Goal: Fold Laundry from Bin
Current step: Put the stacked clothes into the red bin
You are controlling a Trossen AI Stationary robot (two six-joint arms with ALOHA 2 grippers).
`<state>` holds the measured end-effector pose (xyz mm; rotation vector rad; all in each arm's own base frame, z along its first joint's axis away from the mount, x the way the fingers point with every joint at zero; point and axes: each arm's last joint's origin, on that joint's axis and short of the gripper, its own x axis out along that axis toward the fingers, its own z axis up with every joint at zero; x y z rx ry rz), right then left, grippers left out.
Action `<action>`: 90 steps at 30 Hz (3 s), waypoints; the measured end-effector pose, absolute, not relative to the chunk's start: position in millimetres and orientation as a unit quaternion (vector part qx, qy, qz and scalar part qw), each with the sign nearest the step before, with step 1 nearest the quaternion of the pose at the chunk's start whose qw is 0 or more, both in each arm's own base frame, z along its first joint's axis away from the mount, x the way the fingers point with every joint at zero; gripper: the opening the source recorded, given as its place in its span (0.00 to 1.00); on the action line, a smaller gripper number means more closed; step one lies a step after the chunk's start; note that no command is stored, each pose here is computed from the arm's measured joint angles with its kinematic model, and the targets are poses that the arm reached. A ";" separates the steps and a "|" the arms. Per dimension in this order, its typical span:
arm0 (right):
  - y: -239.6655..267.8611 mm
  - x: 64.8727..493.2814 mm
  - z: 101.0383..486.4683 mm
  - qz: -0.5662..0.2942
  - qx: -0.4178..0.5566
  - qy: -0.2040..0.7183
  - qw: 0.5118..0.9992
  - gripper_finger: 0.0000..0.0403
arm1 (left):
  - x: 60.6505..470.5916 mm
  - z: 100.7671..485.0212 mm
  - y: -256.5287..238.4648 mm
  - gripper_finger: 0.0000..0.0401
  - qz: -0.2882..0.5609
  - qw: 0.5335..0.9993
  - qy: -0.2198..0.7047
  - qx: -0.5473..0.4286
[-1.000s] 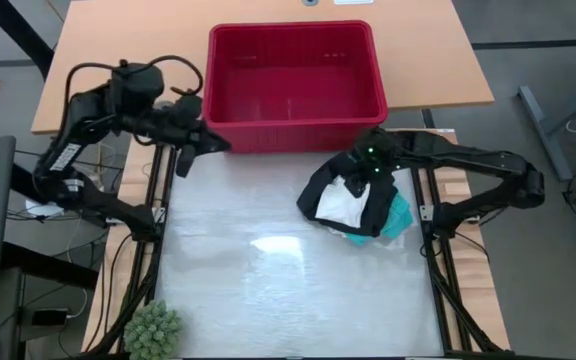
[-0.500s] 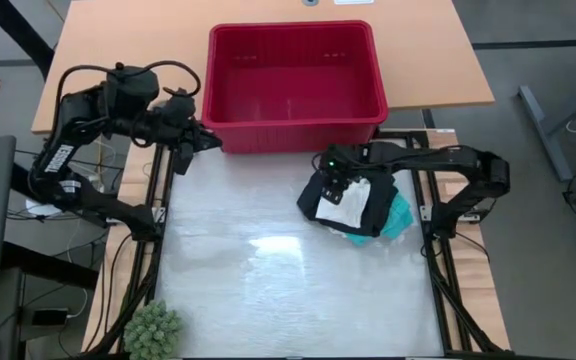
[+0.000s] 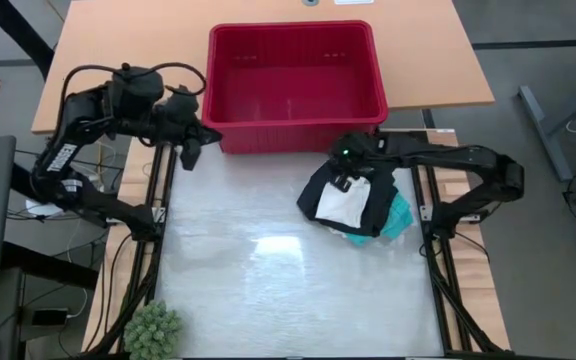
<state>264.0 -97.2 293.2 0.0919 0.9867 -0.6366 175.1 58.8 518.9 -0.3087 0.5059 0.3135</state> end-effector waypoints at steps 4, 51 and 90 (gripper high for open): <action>-100.9 243.9 305.5 -0.285 0.050 0.471 0.833 0.04 | 184.9 515.7 59.1 0.00 0.150 0.944 0.257 -0.144; -138.4 220.5 303.2 -0.368 0.094 0.519 0.766 0.05 | 198.0 504.0 60.9 0.00 0.222 0.921 0.304 -0.097; -170.4 129.9 238.7 -0.445 0.401 0.544 0.586 0.53 | 327.9 247.9 105.7 0.24 0.085 0.894 0.095 -0.429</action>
